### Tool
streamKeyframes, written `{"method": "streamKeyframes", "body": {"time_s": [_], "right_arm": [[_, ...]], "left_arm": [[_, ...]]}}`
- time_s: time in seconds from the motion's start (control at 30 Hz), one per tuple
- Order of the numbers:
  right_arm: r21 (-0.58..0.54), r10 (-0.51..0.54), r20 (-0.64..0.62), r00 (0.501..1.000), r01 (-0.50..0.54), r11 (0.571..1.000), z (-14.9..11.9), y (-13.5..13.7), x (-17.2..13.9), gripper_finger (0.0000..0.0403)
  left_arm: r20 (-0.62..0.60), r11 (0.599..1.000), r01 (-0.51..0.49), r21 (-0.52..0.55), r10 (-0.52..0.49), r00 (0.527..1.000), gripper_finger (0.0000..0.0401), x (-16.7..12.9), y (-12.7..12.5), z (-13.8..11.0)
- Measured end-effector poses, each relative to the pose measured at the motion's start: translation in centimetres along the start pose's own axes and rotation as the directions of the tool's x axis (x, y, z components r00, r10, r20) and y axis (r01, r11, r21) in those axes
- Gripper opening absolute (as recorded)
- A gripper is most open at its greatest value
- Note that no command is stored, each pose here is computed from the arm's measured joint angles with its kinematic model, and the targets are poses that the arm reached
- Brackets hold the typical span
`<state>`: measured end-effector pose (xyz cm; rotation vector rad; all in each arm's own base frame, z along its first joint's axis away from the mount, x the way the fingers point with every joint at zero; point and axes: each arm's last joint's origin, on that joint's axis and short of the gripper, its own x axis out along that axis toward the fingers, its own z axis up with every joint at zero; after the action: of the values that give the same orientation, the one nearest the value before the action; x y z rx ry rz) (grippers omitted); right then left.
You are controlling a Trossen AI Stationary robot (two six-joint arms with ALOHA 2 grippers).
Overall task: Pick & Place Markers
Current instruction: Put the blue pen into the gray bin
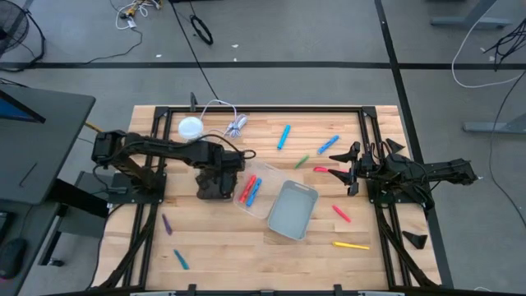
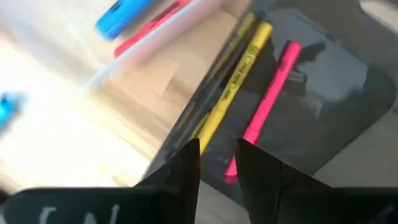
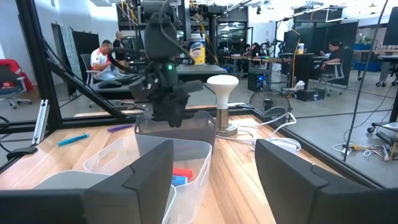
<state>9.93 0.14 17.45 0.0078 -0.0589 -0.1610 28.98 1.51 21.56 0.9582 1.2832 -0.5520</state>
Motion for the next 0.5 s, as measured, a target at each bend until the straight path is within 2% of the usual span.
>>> {"method": "streamKeyframes", "body": {"time_s": [0.1,0.2,0.37,0.5], "right_arm": [[0.0,0.0,0.0,1.0,0.0,1.0,0.0,0.0,0.0,0.0229],[0.0,0.0,0.0,1.0,0.0,1.0,0.0,0.0,0.0,0.0229],[0.0,-0.001,0.001,1.0,0.001,1.0,0.0,0.0,0.0,0.0229],[0.0,0.0,0.001,1.0,0.0,1.0,0.0,0.0,0.0,0.0229]], "left_arm": [[-0.001,0.984,-0.011,-0.178,0.011,1.0,0.0107,-0.6,-0.1,-0.2],[-0.023,0.928,-0.031,-0.372,0.024,0.999,0.0108,-0.8,-0.2,-0.4],[-0.058,0.766,-0.066,-0.64,0.037,0.998,0.0108,-1.1,-0.3,-0.6],[-0.072,0.619,-0.072,-0.782,0.024,0.997,0.0108,-1.2,-0.5,-0.7]]}}
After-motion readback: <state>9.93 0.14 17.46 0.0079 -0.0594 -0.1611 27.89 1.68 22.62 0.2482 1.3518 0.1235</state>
